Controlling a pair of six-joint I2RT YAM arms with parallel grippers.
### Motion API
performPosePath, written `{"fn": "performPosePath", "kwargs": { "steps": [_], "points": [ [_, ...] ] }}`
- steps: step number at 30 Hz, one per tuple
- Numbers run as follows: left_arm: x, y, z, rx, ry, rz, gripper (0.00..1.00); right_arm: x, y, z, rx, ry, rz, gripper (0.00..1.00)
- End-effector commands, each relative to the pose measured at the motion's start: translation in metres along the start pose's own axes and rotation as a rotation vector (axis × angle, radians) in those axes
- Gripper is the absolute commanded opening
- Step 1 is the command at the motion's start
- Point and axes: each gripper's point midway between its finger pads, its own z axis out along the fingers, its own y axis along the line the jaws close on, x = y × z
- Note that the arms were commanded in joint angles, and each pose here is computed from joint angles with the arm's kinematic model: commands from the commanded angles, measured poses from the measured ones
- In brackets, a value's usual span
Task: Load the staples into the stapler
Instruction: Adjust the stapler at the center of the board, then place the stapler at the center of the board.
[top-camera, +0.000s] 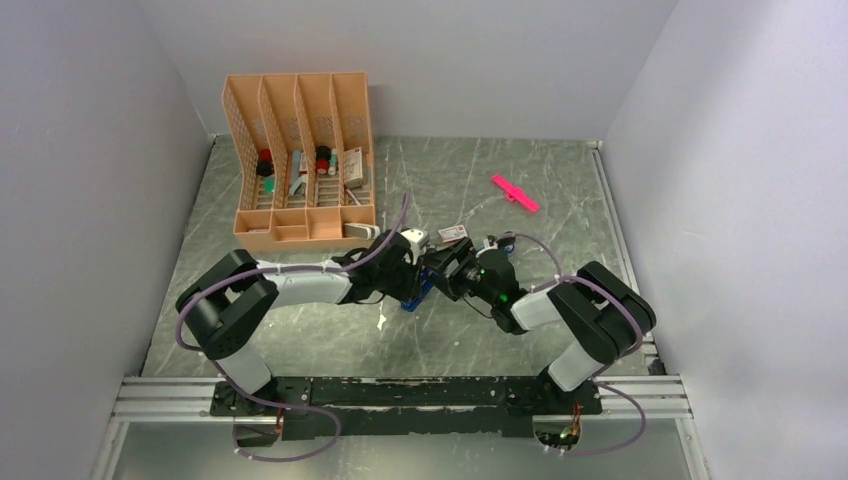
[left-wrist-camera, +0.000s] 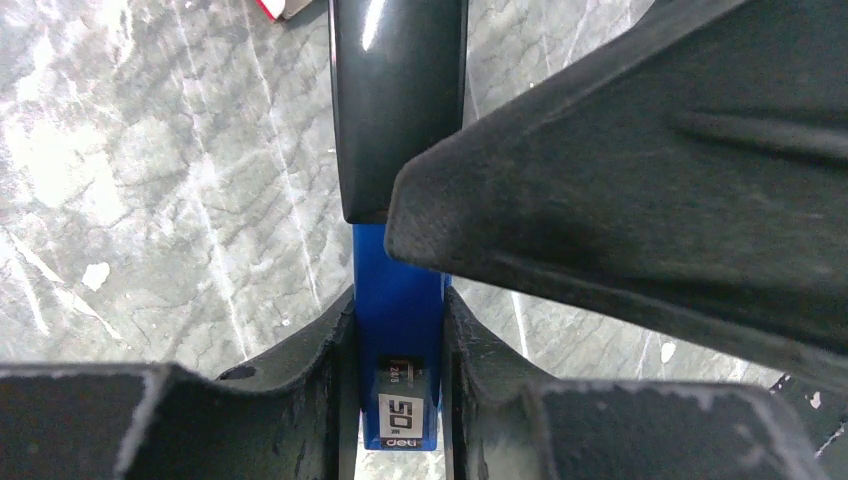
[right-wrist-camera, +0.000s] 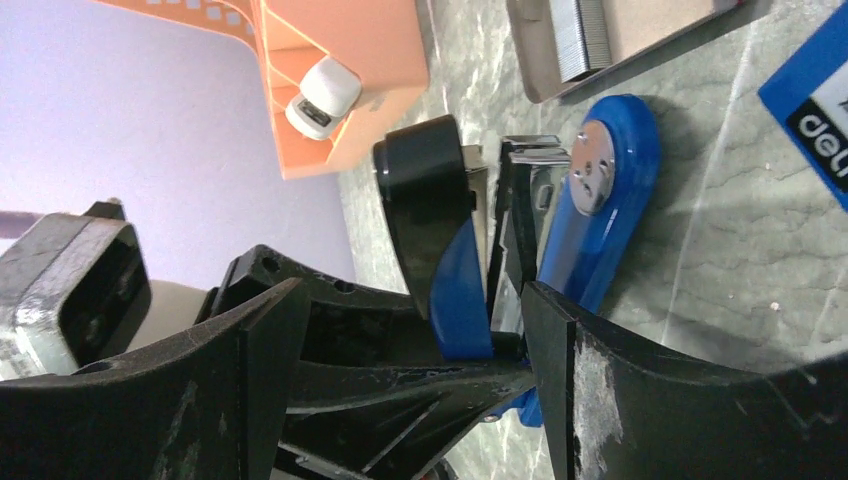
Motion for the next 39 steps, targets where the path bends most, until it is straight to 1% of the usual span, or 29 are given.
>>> {"fn": "performPosePath", "kwargs": {
  "steps": [1,7,9,10,11,12,13,14,15,16,17,18,19,21,22,23,24,26,30,32,35,39],
  "points": [
    [-0.014,-0.009,0.002,0.023,-0.067,-0.007,0.07,-0.002,-0.001,0.009,0.011,-0.011,0.025,0.81],
    [-0.011,-0.01,0.002,0.027,-0.061,-0.003,0.07,0.002,-0.018,0.021,0.084,0.014,0.028,0.78],
    [-0.011,-0.012,0.003,0.034,-0.06,0.003,0.07,0.005,-0.021,0.025,0.084,0.033,0.022,0.73],
    [-0.011,-0.013,0.004,0.035,-0.056,0.005,0.07,0.007,-0.021,0.027,0.082,0.039,0.016,0.69],
    [-0.011,-0.013,0.005,0.034,-0.056,0.006,0.07,0.008,-0.021,0.028,0.076,0.046,0.009,0.6],
    [-0.011,-0.012,0.006,0.027,-0.053,0.006,0.07,0.009,-0.021,0.028,0.067,0.05,0.001,0.47],
    [-0.011,-0.01,0.006,0.016,-0.052,0.002,0.07,0.01,-0.022,0.027,0.06,0.053,-0.009,0.27],
    [-0.01,-0.009,0.006,0.009,-0.05,0.002,0.07,0.01,-0.022,0.026,0.05,0.052,-0.017,0.13],
    [-0.01,-0.007,0.006,0.0,-0.045,0.003,0.07,0.011,-0.024,0.026,0.055,0.055,-0.022,0.03],
    [-0.008,-0.005,0.006,-0.011,-0.039,0.007,0.07,0.012,-0.025,0.026,0.055,0.058,-0.029,0.0],
    [-0.009,-0.002,0.005,-0.026,-0.038,0.012,0.07,0.012,-0.024,0.025,0.048,0.059,-0.035,0.0],
    [-0.011,0.0,0.004,-0.04,-0.038,0.019,0.07,0.012,-0.021,0.023,0.035,0.061,-0.047,0.03],
    [-0.012,0.003,0.002,-0.056,-0.037,0.028,0.07,0.011,-0.018,0.021,0.023,0.055,-0.064,0.19],
    [-0.016,0.011,-0.004,-0.099,-0.045,0.059,0.07,0.005,-0.015,0.015,0.032,0.021,-0.108,0.55],
    [-0.017,0.016,-0.007,-0.12,-0.045,0.085,0.07,0.001,-0.015,0.011,0.044,0.0,-0.136,0.65],
    [-0.017,0.02,-0.01,-0.14,-0.04,0.103,0.07,-0.004,-0.014,0.005,0.053,-0.023,-0.164,0.71],
    [-0.018,0.024,-0.012,-0.16,-0.035,0.119,0.08,-0.008,-0.013,0.0,0.063,-0.045,-0.188,0.73],
    [-0.017,0.032,-0.015,-0.189,-0.014,0.153,0.09,-0.014,-0.018,-0.011,0.106,-0.075,-0.229,0.75],
    [-0.013,0.043,-0.019,-0.225,0.039,0.242,0.12,-0.024,-0.029,-0.033,0.164,-0.132,-0.292,0.76],
    [-0.014,0.052,-0.022,-0.255,0.045,0.283,0.13,-0.028,-0.036,-0.044,0.187,-0.152,-0.328,0.77],
    [-0.021,0.065,-0.028,-0.291,0.034,0.303,0.13,-0.026,-0.043,-0.054,0.194,-0.138,-0.367,0.78],
    [-0.034,0.067,-0.032,-0.275,0.002,0.31,0.13,-0.019,-0.038,-0.063,0.128,-0.118,-0.381,0.78]
  ]
}}
